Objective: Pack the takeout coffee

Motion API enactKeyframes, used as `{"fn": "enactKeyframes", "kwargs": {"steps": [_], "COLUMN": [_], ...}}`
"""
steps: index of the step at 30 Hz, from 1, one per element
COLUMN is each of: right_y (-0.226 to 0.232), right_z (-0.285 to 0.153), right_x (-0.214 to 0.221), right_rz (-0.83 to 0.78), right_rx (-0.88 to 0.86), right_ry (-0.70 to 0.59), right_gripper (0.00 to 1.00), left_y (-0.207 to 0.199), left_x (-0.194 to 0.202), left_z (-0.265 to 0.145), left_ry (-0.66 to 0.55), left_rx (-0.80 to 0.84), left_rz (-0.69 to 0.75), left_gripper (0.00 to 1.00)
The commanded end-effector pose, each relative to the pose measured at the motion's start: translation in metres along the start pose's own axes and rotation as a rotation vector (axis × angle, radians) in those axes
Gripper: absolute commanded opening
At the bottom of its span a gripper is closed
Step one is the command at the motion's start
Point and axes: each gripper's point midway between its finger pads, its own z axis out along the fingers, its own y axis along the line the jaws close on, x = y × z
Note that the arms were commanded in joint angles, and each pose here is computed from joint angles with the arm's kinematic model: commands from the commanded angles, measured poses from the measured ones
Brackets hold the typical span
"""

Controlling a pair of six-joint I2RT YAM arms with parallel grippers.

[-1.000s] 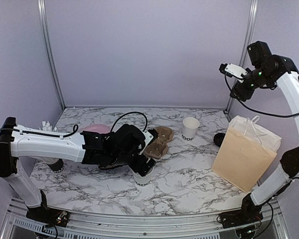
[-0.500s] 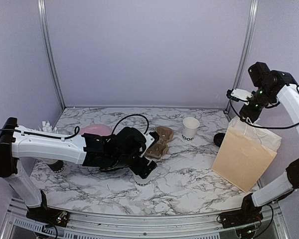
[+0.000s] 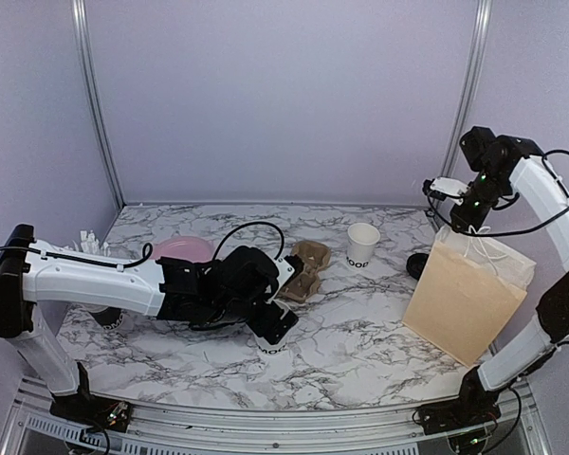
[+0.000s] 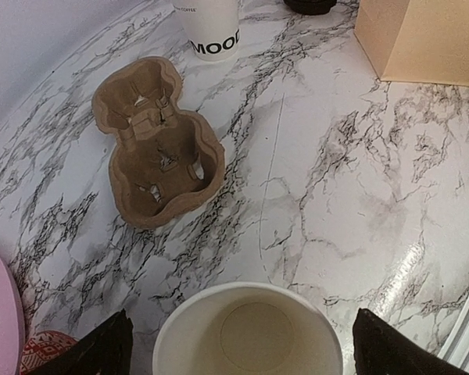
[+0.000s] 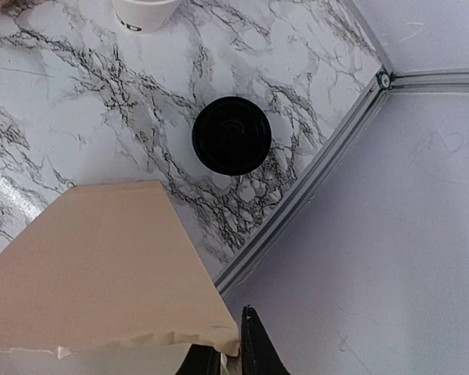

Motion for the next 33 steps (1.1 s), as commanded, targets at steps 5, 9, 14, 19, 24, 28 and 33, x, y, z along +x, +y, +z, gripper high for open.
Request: {"fn": "enactKeyframes", "kwargs": {"steps": [5, 9, 14, 19, 24, 28, 33], "right_y": [-0.019, -0.021, -0.024, -0.035, -0.054, -0.071, -0.096], "right_z": [-0.034, -0.036, -0.035, -0.032, -0.032, -0.02, 0.0], "right_x": [-0.028, -0.036, -0.059, -0.076, -0.087, -0.091, -0.096], "right_rz": [0.038, 0.046, 0.091, 0.115, 0.165, 0.212, 0.278], "right_rx": [0.042, 0.029, -0.022, -0.029, -0.017, -0.023, -0.041], "right_ry": [-0.138, -0.165, -0.224, -0.248, -0.278, -0.28, -0.287], "right_gripper": [0.0, 0.0, 0.0, 0.0, 0.0, 0.0, 0.0], "left_y": [-0.004, -0.006, -0.007, -0.006, -0.006, -0.005, -0.006], "left_x": [0.006, 0.006, 0.008, 0.011, 0.016, 0.019, 0.019], "left_z": [0.006, 0.008, 0.01, 0.01, 0.011, 0.015, 0.019], "left_ry": [0.012, 0.017, 0.023, 0.033, 0.045, 0.066, 0.085], "left_rx": [0.001, 0.007, 0.009, 0.007, 0.003, -0.01, -0.017], "left_rz": [0.005, 0.011, 0.017, 0.018, 0.019, 0.032, 0.046], "left_gripper": [0.99, 0.99, 0.99, 0.99, 0.99, 0.99, 0.99]}}
